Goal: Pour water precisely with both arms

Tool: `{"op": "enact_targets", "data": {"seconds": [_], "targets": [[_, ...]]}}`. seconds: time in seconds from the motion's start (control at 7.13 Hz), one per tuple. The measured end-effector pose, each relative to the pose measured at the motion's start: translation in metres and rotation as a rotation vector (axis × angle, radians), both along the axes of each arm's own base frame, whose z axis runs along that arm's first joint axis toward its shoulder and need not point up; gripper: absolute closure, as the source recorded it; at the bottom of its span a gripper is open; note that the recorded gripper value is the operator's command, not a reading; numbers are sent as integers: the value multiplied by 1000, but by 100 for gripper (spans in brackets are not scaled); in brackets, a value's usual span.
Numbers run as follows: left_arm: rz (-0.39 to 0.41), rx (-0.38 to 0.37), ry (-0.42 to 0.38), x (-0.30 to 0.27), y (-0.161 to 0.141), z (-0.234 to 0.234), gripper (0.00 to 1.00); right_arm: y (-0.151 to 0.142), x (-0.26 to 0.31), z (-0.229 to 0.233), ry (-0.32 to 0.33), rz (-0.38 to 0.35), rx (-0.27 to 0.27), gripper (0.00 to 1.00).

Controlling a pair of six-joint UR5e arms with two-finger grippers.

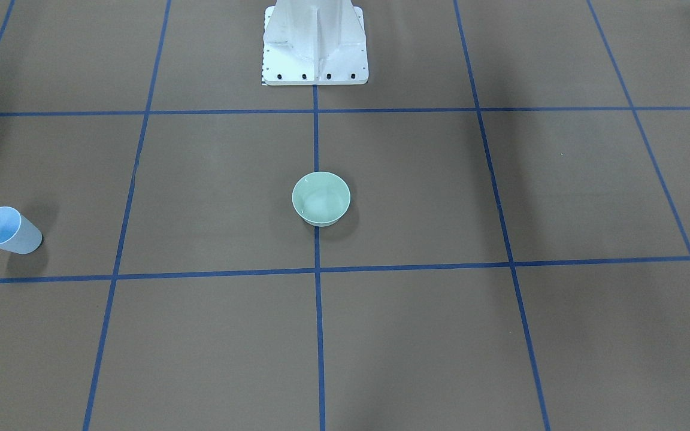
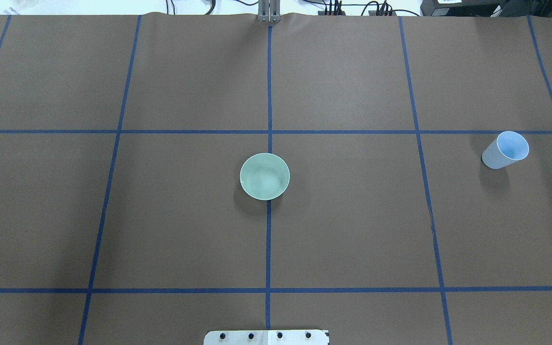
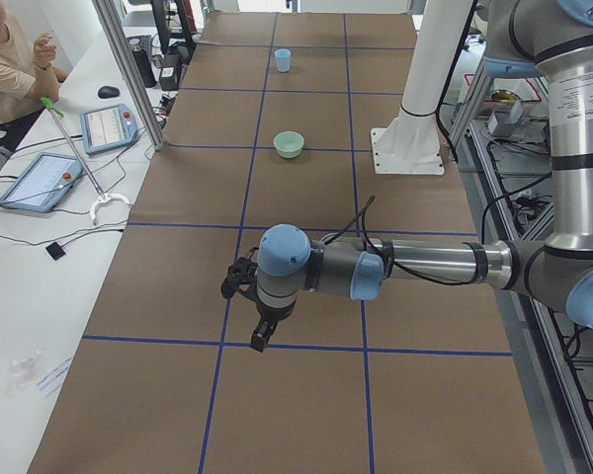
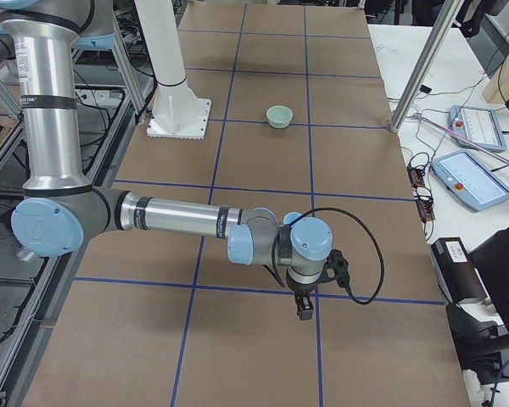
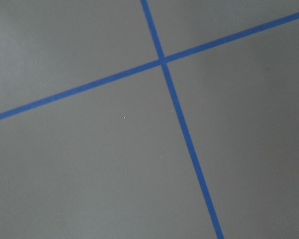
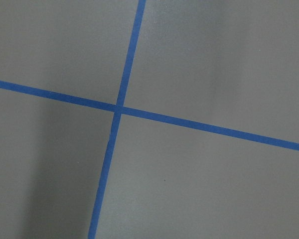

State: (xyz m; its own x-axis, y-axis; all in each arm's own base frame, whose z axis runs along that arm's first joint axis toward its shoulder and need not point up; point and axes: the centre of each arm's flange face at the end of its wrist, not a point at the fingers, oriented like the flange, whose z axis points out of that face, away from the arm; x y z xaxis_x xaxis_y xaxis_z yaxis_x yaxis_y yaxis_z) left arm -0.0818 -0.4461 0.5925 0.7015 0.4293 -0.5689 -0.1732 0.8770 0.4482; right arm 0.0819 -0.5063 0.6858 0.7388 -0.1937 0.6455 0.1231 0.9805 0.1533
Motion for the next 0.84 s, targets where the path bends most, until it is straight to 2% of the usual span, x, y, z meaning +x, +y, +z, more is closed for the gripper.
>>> {"op": "enact_targets", "data": {"seconds": [0.14, 0.28, 0.56, 0.7, 0.84], "targets": [[0, 93, 0, 2, -24, -29, 0, 0, 0, 0, 0, 0, 0, 0], [-32, 106, 20, 6, -38, -46, 0, 1, 0, 0, -1, 0, 0, 0], [-152, 34, 143, 21, -47, -74, 0, 2, 0, 1, -2, 0, -3, 0], [-163, 48, 196, 41, -48, -87, 0, 3, 0, 2, -3, 0, -4, 0], [-168, 25, 244, 68, -48, -100, 0, 3, 0, 3, -4, 0, -6, 0]]}}
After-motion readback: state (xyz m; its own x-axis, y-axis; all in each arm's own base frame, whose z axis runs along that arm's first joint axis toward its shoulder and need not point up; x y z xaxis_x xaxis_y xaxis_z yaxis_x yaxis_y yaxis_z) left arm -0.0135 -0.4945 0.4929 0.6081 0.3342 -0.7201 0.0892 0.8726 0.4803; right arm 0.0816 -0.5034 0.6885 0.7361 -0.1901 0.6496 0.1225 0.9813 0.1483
